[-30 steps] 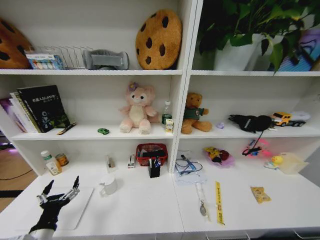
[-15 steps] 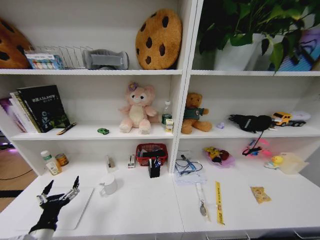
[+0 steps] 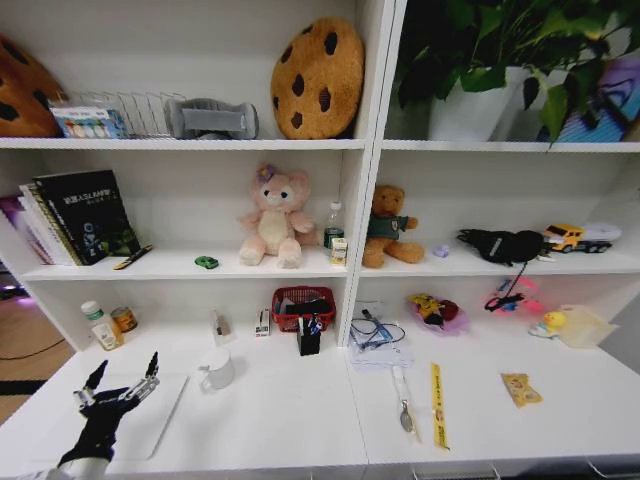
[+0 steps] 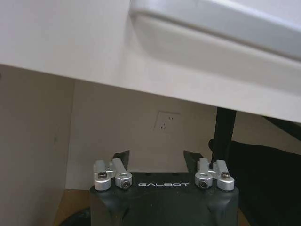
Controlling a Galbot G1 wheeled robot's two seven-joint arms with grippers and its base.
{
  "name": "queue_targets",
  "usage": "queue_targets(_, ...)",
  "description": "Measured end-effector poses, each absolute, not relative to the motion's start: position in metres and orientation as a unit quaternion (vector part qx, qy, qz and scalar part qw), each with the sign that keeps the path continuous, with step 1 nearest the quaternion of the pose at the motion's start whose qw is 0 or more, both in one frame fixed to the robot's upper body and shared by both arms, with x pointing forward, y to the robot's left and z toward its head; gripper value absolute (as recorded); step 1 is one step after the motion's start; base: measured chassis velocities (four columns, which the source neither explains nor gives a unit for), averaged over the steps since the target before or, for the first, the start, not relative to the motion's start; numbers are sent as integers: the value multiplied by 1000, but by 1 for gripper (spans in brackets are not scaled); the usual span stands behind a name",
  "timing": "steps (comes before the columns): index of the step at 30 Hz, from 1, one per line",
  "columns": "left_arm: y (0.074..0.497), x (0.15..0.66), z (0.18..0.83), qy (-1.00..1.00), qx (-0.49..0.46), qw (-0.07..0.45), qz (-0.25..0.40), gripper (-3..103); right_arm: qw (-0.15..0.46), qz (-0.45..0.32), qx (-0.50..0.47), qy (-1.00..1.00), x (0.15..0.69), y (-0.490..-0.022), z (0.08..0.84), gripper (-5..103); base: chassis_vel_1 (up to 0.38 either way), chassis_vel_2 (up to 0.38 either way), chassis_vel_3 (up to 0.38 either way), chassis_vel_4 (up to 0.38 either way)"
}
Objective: Organize the objects on the table.
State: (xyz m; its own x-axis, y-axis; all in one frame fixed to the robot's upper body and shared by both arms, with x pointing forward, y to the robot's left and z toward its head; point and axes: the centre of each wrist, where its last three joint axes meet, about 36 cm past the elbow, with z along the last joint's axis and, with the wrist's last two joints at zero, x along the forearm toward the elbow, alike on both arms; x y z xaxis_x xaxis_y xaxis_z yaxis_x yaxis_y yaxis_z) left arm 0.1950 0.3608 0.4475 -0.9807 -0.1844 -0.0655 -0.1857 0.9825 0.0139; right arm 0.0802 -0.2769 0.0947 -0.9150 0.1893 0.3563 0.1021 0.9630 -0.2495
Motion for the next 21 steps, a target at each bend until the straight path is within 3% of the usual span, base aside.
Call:
queue_targets(6,361,195,448,995,-93,32,10,100,184,112,-70,-974,35,-268,127,93,0,0,0,0)
queue_targets(9,361,195,448,995,-93,32,10,100,178,113,-77,-974,19,-265,139,99,0,0,0,0)
queue_targets(21,361,195,448,995,-93,32,10,100,151,149,-59,-975,-70,-237,208,100,0,0,0,0)
